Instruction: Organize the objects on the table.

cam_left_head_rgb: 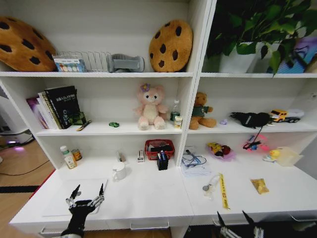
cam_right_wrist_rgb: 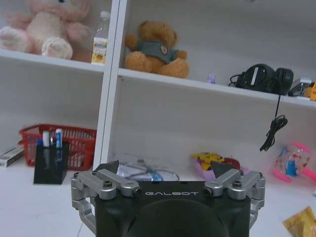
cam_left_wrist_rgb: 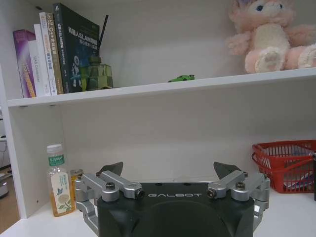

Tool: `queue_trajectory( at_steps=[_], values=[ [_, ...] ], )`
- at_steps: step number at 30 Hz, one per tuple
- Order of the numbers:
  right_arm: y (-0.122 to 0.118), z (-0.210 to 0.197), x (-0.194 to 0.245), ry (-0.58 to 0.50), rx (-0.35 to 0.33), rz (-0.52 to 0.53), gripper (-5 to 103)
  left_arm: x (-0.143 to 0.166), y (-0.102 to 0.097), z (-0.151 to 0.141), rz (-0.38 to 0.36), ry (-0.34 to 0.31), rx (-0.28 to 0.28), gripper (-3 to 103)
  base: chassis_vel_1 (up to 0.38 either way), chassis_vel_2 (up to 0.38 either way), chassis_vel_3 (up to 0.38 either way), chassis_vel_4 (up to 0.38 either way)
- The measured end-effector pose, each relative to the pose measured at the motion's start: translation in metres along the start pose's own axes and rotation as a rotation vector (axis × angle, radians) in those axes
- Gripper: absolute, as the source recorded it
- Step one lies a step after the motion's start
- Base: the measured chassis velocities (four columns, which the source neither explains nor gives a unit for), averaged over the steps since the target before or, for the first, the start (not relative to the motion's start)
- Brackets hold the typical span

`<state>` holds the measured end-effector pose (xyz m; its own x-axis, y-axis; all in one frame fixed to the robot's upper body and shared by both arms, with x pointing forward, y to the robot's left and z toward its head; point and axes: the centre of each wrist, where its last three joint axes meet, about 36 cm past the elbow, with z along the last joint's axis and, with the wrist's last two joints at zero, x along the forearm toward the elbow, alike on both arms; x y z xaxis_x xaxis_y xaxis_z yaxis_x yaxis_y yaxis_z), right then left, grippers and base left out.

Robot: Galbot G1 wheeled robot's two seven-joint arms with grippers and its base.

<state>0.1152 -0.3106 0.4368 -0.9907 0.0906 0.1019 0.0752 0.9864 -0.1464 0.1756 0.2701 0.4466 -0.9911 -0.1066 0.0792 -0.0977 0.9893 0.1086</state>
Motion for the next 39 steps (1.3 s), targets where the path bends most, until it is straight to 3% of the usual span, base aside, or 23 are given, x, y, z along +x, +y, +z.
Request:
queue_trajectory(
  at_steps=[9,24,39],
  values=[
    [0.000,-0.017,-0.049,-0.060,-0.042,0.056,100,0.000,0.000,0.000,0.000,0.000,0.000,100,0.000,0.000,0.000,0.000],
    [0.005,-0.011,-0.045,-0.063,-0.067,0.026,100,0.000,0.000,0.000,0.000,0.000,0.000,100,-0.036,-0.039,0.033,0.045],
    [0.004,-0.005,-0.051,-0.074,-0.079,0.029,100,0.000,0.000,0.000,0.000,0.000,0.000,100,-0.232,-0.213,0.213,0.221]
  ],
)
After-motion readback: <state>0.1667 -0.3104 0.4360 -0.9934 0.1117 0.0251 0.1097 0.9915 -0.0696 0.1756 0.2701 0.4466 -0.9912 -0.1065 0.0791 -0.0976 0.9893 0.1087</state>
